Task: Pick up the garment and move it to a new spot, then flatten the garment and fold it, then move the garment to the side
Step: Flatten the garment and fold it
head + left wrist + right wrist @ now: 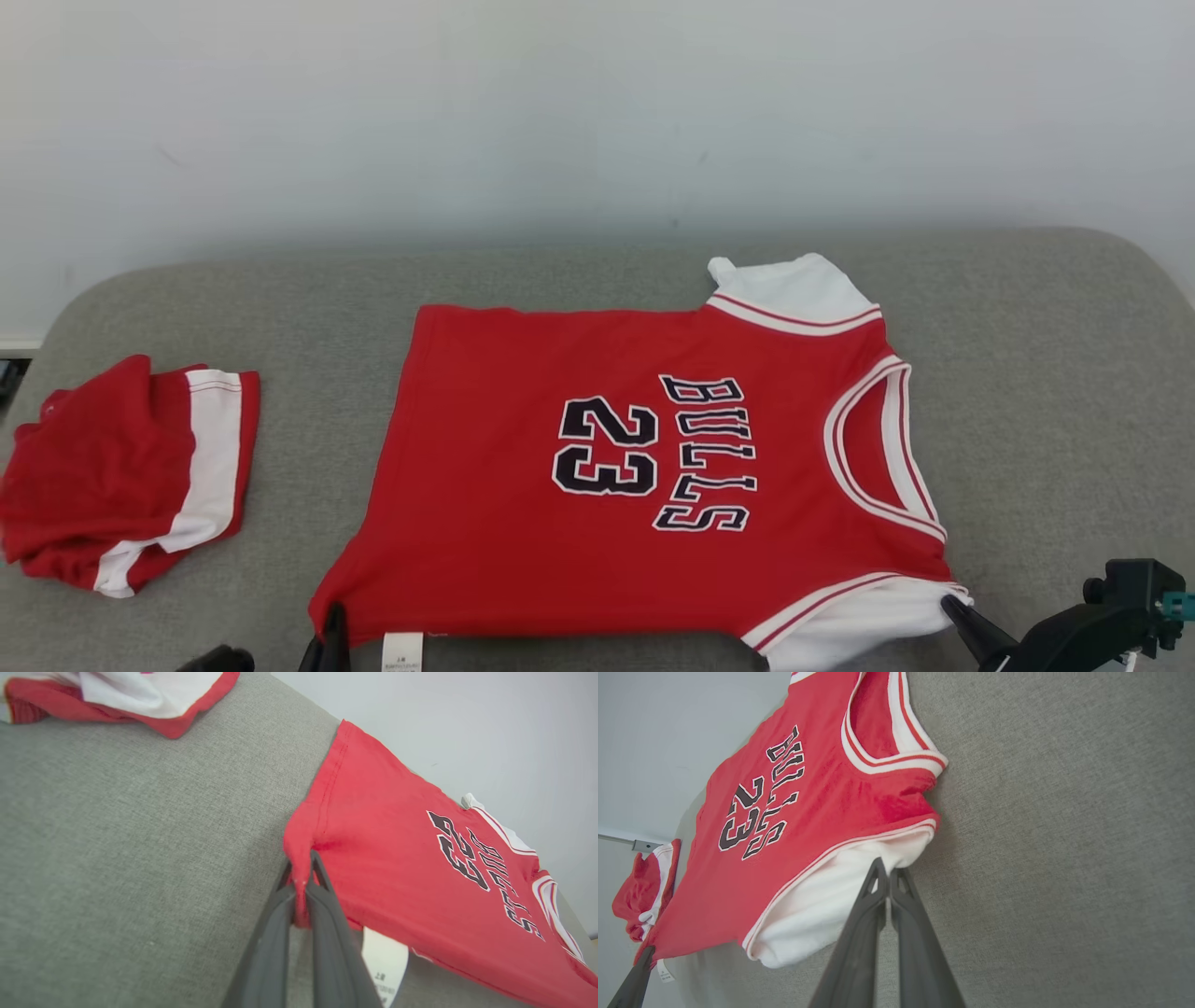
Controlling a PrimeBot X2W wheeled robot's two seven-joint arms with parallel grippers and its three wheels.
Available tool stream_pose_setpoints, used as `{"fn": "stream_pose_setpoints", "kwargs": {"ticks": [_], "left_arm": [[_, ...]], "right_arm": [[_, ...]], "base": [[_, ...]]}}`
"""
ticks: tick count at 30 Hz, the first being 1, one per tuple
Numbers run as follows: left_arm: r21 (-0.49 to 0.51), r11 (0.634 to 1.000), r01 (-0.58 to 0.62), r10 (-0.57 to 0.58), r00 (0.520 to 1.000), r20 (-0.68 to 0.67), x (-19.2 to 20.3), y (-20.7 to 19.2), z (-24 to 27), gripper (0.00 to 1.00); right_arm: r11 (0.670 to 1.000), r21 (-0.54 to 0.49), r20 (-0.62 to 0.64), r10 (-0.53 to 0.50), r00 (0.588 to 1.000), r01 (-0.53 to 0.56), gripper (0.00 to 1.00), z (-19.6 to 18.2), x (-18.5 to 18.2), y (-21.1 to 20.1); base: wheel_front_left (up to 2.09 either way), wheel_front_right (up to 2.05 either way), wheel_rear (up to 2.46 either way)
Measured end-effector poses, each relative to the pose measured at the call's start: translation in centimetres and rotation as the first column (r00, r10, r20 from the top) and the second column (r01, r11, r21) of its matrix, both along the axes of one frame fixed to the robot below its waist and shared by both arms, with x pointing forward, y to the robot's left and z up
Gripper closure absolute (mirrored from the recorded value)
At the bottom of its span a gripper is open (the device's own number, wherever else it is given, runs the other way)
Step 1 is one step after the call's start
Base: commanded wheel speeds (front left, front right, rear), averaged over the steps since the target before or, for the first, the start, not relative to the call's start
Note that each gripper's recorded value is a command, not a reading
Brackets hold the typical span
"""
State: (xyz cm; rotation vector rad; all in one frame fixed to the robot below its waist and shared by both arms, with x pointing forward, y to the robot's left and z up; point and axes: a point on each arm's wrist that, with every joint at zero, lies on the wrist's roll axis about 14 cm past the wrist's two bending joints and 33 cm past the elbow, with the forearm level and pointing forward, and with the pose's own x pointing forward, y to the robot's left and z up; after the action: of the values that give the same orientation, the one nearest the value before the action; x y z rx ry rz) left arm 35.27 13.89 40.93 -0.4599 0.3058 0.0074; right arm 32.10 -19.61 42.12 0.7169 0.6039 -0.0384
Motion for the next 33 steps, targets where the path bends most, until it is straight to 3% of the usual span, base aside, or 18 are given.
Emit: {"fn": "stream_pose_setpoints", "kwargs": {"ticks": [11, 12, 13, 14, 15, 16, 22, 28, 29, 33], "left_arm": [[-0.017, 1.0, -0.021, 0.02, 0.999, -0.026, -2.1, 0.3, -0.9, 1.0], [-0.015, 1.0, -0.018, 0.017, 0.999, -0.03, -2.2, 0.3, -1.0, 0.9], [-0.013, 1.0, -0.016, 0.015, 0.999, -0.033, -2.2, 0.2, -1.1, 0.6], [-0.011, 1.0, -0.015, 0.014, 0.999, -0.034, -2.1, 0.2, -1.2, 0.0], [-0.01, 1.0, -0.014, 0.013, 0.999, -0.034, -2.1, 0.2, -1.2, 0.0], [-0.006, 1.0, -0.014, 0.014, 0.999, -0.032, -2.0, 0.2, -1.1, 0.0], [0.03, 0.999, -0.018, 0.018, 1.0, -0.024, -1.5, 0.5, -1.0, 0.0], [0.064, 0.996, -0.067, 0.068, 0.998, -0.013, -1.3, 2.6, -0.8, 0.0], [0.103, 0.991, -0.084, 0.078, 0.995, 0.062, -0.6, 3.8, 1.2, 0.0], [0.143, 0.987, -0.073, 0.052, 0.987, 0.149, 0.0, 3.9, 3.6, 0.0]], "right_arm": [[0.996, 0.036, -0.052, 0.081, 0.995, -0.079, 1.0, -0.4, -1.4, 2.1], [0.996, 0.031, -0.056, 0.081, 0.995, -0.079, 1.0, -0.6, -1.5, 2.2], [0.997, 0.025, -0.061, 0.08, 0.995, -0.078, 1.0, -0.8, -1.5, 2.1], [0.997, 0.019, -0.066, 0.079, 0.995, -0.078, 0.95, -0.9, -1.5, 2.1], [0.997, 0.007, -0.064, 0.077, 0.995, -0.076, 0.51, -1.0, -1.3, 2.0], [0.998, 0.001, -0.051, 0.066, 0.997, -0.066, 0.0, -0.8, -1.0, 1.9], [0.999, -0.02, -0.03, 0.046, 0.999, -0.046, 0.0, -0.7, 0.1, 2.0], [0.983, -0.167, -0.046, 0.065, 0.997, -0.072, 0.0, -1.6, -0.4, 0.6], [0.961, -0.277, 0.015, 0.016, 1.0, -0.012, 0.0, -0.8, -0.5, -1.8], [0.944, -0.327, 0.146, -0.002, 0.989, 0.051, 0.0, 2.0, 0.6, -2.3]], "base": [[0.0, 0.0, 0.0], [0.0, 0.0, 0.0], [0.0, 0.0, 0.0], [0.0, 0.0, 0.0], [0.0, 0.0, 0.0], [0.0, 0.0, 0.0], [0.0, 0.0, 0.0], [0.0, 0.0, 0.0], [0.0, 0.0, 0.0], [0.0, 0.0, 0.0]]}}
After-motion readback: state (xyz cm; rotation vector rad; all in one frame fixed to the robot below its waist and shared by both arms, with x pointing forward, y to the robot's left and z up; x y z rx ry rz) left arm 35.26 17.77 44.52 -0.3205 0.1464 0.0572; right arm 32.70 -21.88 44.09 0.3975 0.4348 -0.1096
